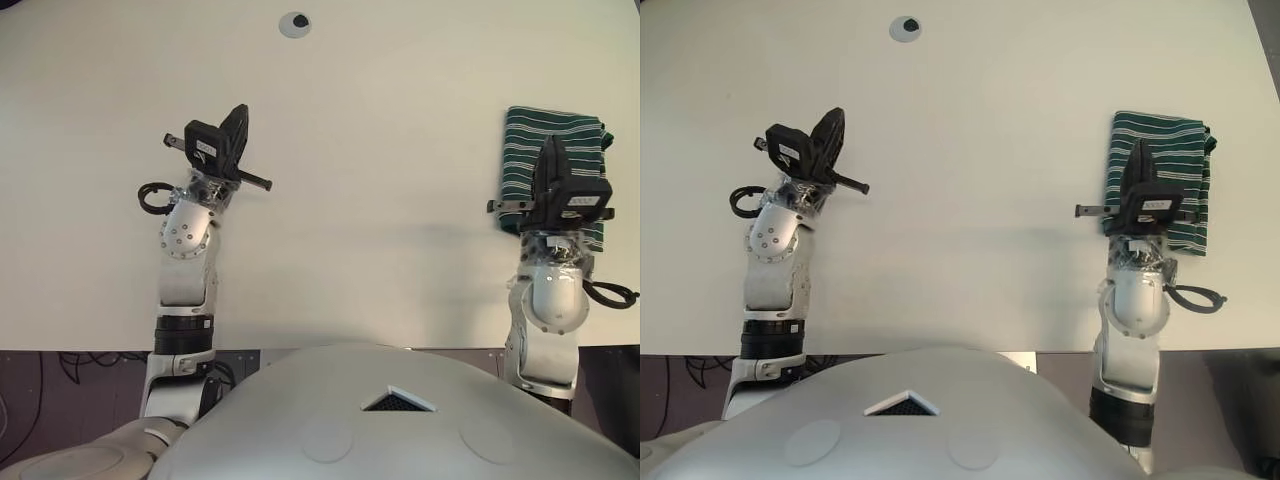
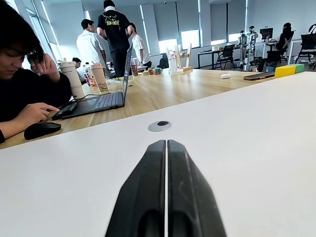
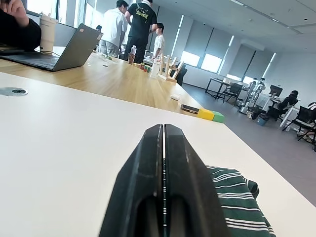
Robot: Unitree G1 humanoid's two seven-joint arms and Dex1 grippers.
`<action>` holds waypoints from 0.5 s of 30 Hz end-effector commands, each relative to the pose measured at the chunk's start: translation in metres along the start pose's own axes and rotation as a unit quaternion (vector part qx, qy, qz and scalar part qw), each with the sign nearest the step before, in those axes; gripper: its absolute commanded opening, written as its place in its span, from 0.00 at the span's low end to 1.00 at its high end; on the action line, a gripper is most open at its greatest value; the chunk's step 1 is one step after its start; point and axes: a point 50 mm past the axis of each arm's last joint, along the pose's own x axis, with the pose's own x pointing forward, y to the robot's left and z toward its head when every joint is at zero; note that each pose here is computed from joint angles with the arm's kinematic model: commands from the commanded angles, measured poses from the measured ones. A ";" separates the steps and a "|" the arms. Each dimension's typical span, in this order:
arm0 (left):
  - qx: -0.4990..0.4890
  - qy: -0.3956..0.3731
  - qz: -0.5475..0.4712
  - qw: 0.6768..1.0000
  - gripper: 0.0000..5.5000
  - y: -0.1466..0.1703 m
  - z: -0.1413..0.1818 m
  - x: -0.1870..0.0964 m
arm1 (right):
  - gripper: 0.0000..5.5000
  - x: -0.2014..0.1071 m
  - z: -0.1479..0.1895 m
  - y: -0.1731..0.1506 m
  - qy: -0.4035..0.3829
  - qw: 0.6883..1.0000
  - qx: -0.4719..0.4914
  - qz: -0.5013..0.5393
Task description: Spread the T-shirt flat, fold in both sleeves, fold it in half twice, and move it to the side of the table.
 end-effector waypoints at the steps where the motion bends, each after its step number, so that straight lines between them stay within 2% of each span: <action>1: 0.010 0.008 0.009 1.000 0.00 0.005 0.001 -0.005 | 0.01 0.006 0.000 0.003 0.006 1.000 -0.008 0.016; 15: 0.014 0.012 0.016 1.000 0.00 0.008 0.002 -0.012 | 0.01 0.009 0.001 0.010 0.022 0.999 -0.017 0.030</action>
